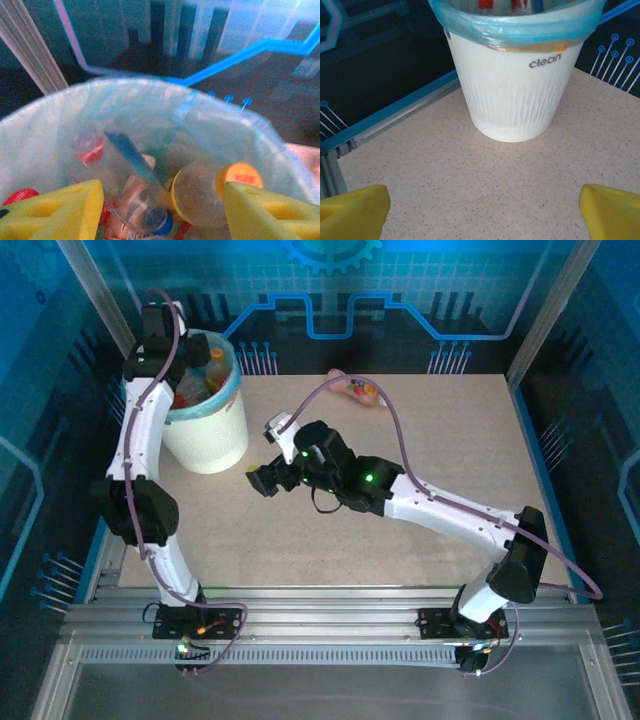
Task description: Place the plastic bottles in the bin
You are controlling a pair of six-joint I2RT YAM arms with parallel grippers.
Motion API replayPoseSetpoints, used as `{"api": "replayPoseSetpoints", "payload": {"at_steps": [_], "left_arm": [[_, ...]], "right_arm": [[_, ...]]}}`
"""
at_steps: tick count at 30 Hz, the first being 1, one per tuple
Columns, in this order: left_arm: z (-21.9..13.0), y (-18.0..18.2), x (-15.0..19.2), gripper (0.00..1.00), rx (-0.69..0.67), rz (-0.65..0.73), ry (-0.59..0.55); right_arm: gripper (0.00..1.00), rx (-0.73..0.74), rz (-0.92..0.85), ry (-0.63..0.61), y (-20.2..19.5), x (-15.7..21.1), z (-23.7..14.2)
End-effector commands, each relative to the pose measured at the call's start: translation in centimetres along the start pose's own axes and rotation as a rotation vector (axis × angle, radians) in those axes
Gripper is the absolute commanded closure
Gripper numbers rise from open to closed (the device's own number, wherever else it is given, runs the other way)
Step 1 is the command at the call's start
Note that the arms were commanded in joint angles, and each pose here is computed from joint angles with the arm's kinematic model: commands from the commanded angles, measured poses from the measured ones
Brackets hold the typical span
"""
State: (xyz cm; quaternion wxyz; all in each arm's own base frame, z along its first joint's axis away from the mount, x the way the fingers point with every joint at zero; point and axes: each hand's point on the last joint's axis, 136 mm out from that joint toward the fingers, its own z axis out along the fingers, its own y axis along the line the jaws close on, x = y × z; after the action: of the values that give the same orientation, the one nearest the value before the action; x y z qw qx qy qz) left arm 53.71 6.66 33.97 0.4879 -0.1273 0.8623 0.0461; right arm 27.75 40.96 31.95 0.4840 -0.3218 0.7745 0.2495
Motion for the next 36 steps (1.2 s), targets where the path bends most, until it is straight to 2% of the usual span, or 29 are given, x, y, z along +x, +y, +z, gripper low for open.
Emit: {"api": "replayPoseSetpoints", "payload": {"at_steps": [1,4,7,11,15,20,23,26,33,36], "left_arm": [[0.6,1.1,0.7,0.35,-0.031,-0.006,0.061],[0.7,1.0,0.6,0.35,-0.02,-0.018,0.072],[-1.4,0.1,-1.0,0.36,0.038,-0.055,0.025],[-6.6,-3.2,-3.9,0.35,0.156,-0.048,-0.11],[-12.1,-9.1,-3.8,0.34,0.311,0.059,-0.2],[-16.4,-18.6,1.8,0.34,0.579,0.209,-0.18],[-18.2,-23.5,6.2,0.34,0.786,0.217,-0.115],[-19.3,-27.4,10.3,0.34,0.937,0.229,-0.032],[-18.9,-32.5,18.2,0.35,1.049,0.21,0.236],[-18.6,-33.6,19.5,0.34,1.069,0.203,0.275]], "right_arm": [[0.01,0.078,0.057,0.011,-2.6,0.1,-0.5],[0.01,0.112,0.094,0.047,-4.4,0.6,-0.1],[0.0,0.153,0.091,0.096,-6.9,0.9,0.4],[0.0,0.238,0.07,0.164,-12.3,1.3,1.3],[0.0,0.303,0.054,0.181,-19.2,1.8,1.9],[0.0,0.324,0.092,0.226,-28.4,4.1,3.1],[0.0,0.329,0.136,0.275,-33.0,6.0,4.1],[0.0,0.329,0.169,0.324,-37.2,8.3,5.3],[0.06,0.299,0.308,0.395,-43.9,14.2,8.1],[0.05,0.292,0.332,0.395,-45.6,15.4,8.9]]}}
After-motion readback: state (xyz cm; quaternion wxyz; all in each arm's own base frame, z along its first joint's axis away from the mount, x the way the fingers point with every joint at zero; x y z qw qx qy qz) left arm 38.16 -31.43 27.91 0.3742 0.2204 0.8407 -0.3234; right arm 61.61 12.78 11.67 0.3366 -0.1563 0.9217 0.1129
